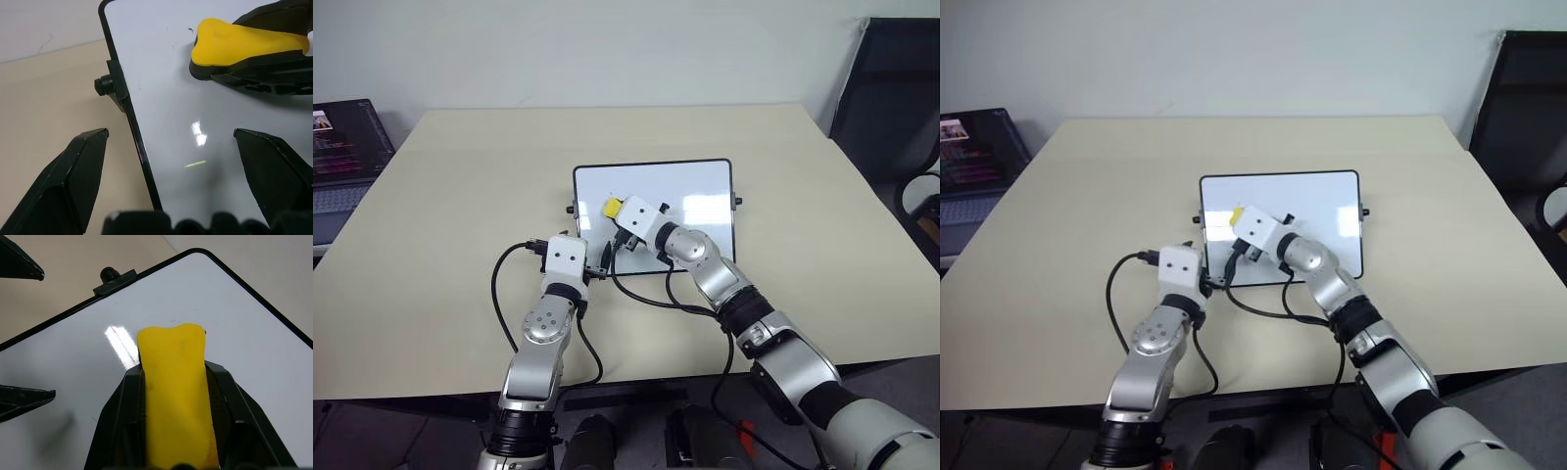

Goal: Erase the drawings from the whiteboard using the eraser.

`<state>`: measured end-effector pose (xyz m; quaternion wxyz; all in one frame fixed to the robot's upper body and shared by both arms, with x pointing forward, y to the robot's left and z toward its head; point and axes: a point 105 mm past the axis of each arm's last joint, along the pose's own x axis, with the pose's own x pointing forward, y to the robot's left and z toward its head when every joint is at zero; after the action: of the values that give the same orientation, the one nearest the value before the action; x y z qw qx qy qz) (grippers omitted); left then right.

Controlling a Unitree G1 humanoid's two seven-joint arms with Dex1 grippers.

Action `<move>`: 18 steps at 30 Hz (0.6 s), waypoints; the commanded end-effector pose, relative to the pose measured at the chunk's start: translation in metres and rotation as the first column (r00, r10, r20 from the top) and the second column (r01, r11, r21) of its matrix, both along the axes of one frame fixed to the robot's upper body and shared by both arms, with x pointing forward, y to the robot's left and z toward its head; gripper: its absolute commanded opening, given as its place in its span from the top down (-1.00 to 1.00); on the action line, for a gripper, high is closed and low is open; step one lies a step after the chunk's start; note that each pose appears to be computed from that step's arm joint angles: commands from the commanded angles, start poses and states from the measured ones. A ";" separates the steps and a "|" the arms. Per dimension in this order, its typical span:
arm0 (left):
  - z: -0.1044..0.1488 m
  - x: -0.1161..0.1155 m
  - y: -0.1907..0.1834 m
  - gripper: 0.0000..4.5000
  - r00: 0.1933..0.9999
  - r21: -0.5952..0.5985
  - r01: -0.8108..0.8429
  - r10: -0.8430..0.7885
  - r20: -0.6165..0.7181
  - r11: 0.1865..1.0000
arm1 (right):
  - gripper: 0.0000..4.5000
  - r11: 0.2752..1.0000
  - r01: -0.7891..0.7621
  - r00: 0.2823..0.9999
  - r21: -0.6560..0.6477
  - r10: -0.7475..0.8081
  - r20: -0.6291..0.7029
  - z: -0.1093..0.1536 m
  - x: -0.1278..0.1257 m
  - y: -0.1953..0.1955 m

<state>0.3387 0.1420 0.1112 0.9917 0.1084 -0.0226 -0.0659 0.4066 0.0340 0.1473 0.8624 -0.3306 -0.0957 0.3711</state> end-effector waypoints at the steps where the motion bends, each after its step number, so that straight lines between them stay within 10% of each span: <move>1: 0.014 -0.002 -0.002 -1.00 0.998 -0.001 0.007 -0.007 0.055 1.000 | 0.44 0.999 0.047 0.999 -0.008 -0.047 0.007 0.009 0.011 -0.002; 18: 0.013 -0.004 0.000 -1.00 0.999 -0.002 0.002 -0.001 0.048 1.000 | 0.44 0.996 0.079 0.997 -0.029 -0.080 -0.020 -0.009 0.013 -0.022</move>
<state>0.3370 0.1427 0.1086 0.9919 0.1079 -0.0181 -0.0649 0.4147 0.0334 0.1558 0.8671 -0.3318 -0.1048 0.3564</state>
